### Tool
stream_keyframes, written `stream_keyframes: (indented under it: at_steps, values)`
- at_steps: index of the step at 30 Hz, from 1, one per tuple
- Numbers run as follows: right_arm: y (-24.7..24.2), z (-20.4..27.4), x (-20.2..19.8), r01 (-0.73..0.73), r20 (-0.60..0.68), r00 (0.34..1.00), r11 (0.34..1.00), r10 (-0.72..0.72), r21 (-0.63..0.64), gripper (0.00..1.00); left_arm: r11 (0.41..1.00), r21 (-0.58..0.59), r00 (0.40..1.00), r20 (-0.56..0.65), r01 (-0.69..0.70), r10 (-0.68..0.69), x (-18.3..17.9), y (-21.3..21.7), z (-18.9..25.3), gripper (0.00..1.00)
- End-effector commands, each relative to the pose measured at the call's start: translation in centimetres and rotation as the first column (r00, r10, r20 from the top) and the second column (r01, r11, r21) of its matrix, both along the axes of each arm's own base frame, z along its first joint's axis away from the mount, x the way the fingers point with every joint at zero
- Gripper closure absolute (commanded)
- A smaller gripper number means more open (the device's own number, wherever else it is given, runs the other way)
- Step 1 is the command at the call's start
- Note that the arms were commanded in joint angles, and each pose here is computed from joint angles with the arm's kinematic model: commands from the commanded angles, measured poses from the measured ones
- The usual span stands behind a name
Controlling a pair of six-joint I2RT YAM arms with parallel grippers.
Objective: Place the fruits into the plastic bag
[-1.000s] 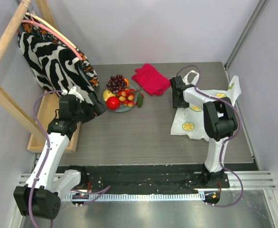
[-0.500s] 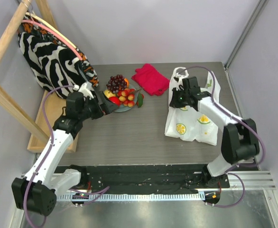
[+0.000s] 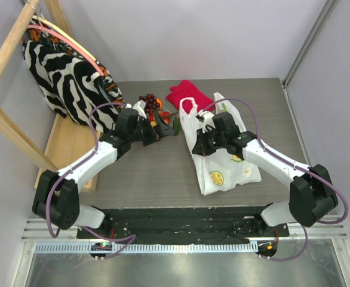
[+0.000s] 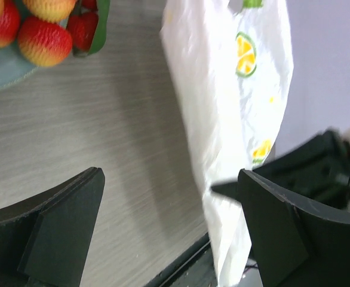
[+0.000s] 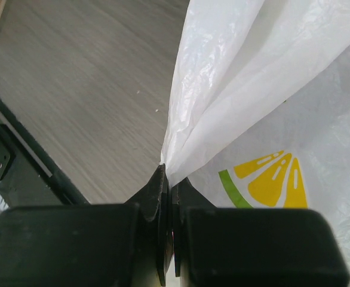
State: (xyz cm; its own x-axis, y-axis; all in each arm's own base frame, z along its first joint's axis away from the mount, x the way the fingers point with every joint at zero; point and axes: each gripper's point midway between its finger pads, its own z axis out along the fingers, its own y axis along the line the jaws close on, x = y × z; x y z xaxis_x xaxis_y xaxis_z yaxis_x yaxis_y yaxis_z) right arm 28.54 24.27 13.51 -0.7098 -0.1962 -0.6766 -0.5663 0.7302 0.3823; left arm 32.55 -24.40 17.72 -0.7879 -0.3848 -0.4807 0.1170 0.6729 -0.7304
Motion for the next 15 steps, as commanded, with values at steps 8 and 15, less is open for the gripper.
stream_keyframes:
  at_steps: [8,15]
  values:
    - [6.0,1.8,-2.8,-0.176,0.041,0.984,0.984,0.175,0.023,0.94,0.995,-0.100,0.999,0.052,-0.011,0.016,3.7,-3.2,2.2,0.00]
    - [7.3,2.6,-3.3,-0.217,0.079,0.973,0.976,0.216,0.007,0.93,0.998,0.050,0.998,-0.057,-0.029,0.032,2.8,-2.9,-1.4,0.00]
